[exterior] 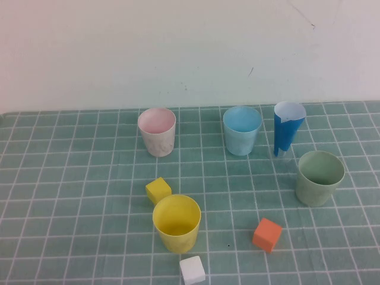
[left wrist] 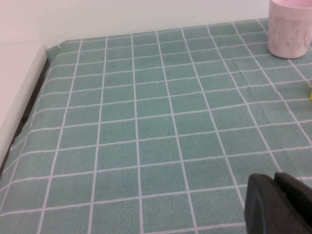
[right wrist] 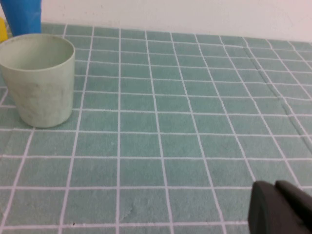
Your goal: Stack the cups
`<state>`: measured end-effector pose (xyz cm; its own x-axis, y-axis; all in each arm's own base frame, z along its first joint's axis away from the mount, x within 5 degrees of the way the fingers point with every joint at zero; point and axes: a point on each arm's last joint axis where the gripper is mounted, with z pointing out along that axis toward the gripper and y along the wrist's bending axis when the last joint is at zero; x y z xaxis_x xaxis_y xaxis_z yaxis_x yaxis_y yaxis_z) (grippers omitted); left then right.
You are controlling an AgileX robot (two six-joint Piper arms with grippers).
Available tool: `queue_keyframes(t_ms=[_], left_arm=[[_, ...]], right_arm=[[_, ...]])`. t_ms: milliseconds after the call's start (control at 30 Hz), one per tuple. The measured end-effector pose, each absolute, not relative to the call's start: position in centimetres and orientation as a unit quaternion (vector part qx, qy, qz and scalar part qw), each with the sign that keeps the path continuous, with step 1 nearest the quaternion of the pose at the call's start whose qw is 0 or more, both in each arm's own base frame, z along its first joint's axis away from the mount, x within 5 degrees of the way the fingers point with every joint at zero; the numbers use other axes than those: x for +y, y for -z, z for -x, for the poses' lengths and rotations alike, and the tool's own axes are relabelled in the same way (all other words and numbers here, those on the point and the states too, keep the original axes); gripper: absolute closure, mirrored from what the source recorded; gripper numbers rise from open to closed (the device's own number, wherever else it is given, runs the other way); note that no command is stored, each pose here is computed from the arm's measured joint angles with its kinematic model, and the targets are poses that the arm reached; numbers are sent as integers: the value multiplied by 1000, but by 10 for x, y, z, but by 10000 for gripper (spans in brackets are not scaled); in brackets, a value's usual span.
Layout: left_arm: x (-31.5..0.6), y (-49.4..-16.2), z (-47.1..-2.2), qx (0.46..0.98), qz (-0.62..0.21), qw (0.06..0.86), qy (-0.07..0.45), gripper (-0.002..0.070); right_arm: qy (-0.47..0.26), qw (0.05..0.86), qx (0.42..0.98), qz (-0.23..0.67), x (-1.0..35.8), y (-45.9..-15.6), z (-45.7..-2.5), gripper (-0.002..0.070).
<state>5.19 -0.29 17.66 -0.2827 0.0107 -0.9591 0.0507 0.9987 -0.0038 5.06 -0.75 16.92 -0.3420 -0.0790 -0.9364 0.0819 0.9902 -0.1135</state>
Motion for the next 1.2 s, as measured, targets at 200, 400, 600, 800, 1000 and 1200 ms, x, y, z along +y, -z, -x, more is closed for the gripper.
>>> queue_keyframes(t_ms=[200,400,600,800,1000,1200], left_arm=[[-3,-177,-52,801,-19,599,17,677],[-3,-177,-52,801,-19,599,17,677],[-3,-177,-52,801,-19,599,17,677],[-3,-177,-52,801,-19,599,17,677],[-2,-177,-52,800,-27,600,5,677],[-2,-177,-52,799,-29,601,2,677]], right_arm=[[70,574,816,-1,-8,-169,-51,678],[70,574,816,-1,-8,-169,-51,678],[71,574,816,-2,-8,-169,-51,678],[71,574,816,-2,-8,-169,-51,678],[71,574,816,-2,-8,-169,-51,678],[71,574,816,-2,-8,-169,-51,678]])
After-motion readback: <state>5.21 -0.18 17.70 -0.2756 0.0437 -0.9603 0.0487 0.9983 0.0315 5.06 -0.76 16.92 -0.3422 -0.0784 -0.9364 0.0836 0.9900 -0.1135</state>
